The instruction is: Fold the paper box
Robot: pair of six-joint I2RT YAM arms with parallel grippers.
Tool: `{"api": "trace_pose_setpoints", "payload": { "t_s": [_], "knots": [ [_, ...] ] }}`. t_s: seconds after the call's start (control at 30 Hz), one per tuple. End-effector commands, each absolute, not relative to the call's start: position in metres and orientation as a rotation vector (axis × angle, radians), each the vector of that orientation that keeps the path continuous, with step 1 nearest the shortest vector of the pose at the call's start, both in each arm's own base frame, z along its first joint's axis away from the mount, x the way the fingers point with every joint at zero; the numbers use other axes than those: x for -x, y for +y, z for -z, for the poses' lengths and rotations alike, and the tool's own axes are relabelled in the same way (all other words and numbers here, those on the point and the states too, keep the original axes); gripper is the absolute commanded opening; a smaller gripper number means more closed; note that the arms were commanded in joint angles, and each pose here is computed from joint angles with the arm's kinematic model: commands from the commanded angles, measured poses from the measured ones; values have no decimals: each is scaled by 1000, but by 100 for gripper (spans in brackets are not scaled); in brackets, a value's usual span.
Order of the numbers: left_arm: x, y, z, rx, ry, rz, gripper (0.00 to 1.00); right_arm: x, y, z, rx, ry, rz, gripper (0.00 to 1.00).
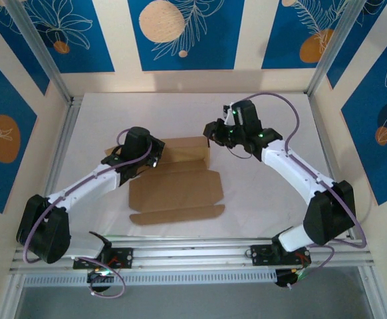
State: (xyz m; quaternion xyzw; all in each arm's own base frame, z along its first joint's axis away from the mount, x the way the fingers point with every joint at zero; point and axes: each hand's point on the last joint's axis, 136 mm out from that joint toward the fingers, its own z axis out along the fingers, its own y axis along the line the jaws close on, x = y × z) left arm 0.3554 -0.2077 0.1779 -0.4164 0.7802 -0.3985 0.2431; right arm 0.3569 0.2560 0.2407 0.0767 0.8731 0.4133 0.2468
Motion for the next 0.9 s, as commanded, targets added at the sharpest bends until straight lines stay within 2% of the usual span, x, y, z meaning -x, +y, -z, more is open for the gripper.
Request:
{"api": "trace_pose_setpoints", "payload": {
  "t_s": [0.0,0.17,0.27,0.37,0.7,0.87],
  "knots": [
    [-334,-198,-141,1137,2270,923,0,-345,270,-240,-197,2456,-1181,18],
    [-333,-199,-137,1134,2280,920,0,-342,267,-198,-249,2552,-1127,16],
    [-332,-200,-131,1129,2291,918,0,-344,257,-168,-288,2627,-1001,13],
    [-329,-201,-126,1113,2308,917,4,-346,243,-149,-330,2669,-895,9],
    [-315,-193,-108,1081,2341,893,14,-346,230,-146,-379,2681,-844,8],
    [-308,-185,-103,1073,2345,874,29,-347,229,-147,-387,2684,-836,8]
  ]
}}
